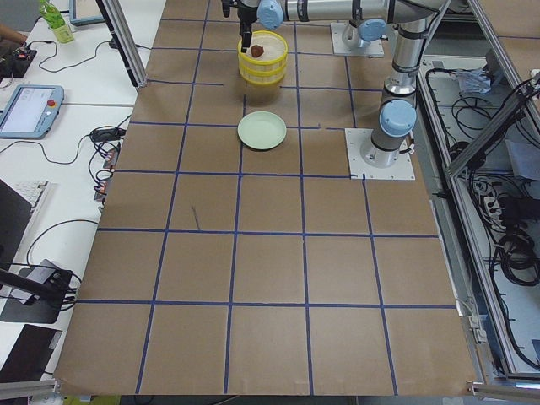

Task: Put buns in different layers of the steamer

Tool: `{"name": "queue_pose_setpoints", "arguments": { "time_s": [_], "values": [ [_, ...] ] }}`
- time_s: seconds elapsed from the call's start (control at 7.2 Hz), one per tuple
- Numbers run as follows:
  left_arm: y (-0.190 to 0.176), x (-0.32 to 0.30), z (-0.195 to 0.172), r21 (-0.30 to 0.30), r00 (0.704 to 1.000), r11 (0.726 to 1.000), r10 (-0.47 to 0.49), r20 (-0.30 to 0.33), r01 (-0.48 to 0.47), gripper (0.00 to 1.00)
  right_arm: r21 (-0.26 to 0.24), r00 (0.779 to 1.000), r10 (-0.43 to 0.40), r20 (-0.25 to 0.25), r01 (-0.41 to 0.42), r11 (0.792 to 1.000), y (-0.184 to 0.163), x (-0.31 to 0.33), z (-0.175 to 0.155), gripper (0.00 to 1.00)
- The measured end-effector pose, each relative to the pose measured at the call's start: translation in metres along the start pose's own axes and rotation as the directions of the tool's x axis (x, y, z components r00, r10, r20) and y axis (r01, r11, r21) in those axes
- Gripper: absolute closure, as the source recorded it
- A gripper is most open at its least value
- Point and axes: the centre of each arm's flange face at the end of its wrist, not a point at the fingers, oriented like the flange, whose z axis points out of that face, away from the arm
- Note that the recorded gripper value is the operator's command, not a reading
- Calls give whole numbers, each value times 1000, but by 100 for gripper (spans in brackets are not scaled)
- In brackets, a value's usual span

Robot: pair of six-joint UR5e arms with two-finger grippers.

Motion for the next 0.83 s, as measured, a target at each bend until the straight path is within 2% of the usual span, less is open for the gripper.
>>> {"name": "queue_pose_setpoints", "arguments": {
  "time_s": [0.28,0.42,0.83],
  "values": [
    [9,-87,-50,-66,999,997,31,16,-29,0,0,1000,0,1,0,1000,0,0,0,0],
    [22,-106,-65,-103,999,994,27,20,-25,0,0,1000,-1,1,1,1000,0,0,0,0],
    [37,-114,-69,-162,1000,987,19,6,-18,0,0,1000,-1,0,1,1000,0,0,0,0]
  ]
}}
